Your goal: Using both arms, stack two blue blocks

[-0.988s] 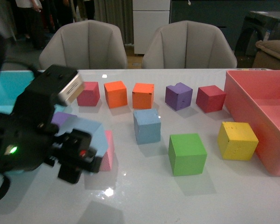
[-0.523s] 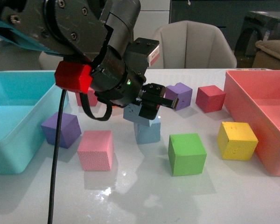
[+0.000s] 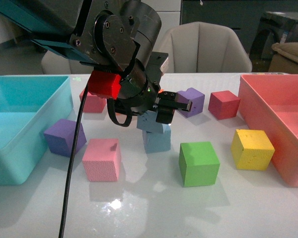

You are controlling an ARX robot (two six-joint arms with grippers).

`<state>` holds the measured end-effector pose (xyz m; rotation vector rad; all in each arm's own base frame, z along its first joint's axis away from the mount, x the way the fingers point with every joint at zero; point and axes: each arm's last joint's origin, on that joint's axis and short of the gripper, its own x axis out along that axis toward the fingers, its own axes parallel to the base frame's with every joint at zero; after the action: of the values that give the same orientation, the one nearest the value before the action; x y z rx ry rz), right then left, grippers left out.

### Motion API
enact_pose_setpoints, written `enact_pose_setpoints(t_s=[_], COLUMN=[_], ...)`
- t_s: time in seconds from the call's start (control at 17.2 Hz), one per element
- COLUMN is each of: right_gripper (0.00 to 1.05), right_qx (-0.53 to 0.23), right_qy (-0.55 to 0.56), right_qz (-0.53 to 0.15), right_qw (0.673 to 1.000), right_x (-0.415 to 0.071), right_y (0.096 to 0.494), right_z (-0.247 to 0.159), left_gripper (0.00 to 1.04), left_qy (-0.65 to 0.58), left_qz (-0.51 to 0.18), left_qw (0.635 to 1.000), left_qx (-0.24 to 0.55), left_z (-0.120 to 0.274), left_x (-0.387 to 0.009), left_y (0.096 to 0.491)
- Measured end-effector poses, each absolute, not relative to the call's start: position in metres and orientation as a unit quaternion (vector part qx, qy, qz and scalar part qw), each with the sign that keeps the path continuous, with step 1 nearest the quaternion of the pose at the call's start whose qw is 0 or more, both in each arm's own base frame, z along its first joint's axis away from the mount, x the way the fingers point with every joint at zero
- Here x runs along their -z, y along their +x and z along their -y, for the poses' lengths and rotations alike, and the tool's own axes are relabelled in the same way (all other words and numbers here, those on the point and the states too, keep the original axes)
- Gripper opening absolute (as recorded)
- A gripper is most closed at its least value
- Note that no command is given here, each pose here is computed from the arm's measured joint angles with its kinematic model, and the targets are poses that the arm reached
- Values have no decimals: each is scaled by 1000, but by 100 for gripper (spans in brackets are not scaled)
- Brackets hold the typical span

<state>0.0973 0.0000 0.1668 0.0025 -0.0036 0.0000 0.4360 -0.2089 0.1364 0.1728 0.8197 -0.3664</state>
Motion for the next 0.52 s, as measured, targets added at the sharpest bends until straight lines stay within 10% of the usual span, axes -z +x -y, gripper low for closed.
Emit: enact_pose_setpoints(t_s=[0.29, 0.52], right_gripper=[98, 98], right_qx=[0, 0], right_qy=[1, 1], right_qz=[2, 2], right_qw=[1000, 1000], right_x=[-167, -167], right_y=[97, 97], right_z=[0, 0], left_gripper=[48, 91], left_qy=[78, 78], left_qz=[-395, -395], left_qw=[898, 898], left_qx=[177, 178], left_z=[214, 215], left_x=[-133, -132], left_y=[440, 440])
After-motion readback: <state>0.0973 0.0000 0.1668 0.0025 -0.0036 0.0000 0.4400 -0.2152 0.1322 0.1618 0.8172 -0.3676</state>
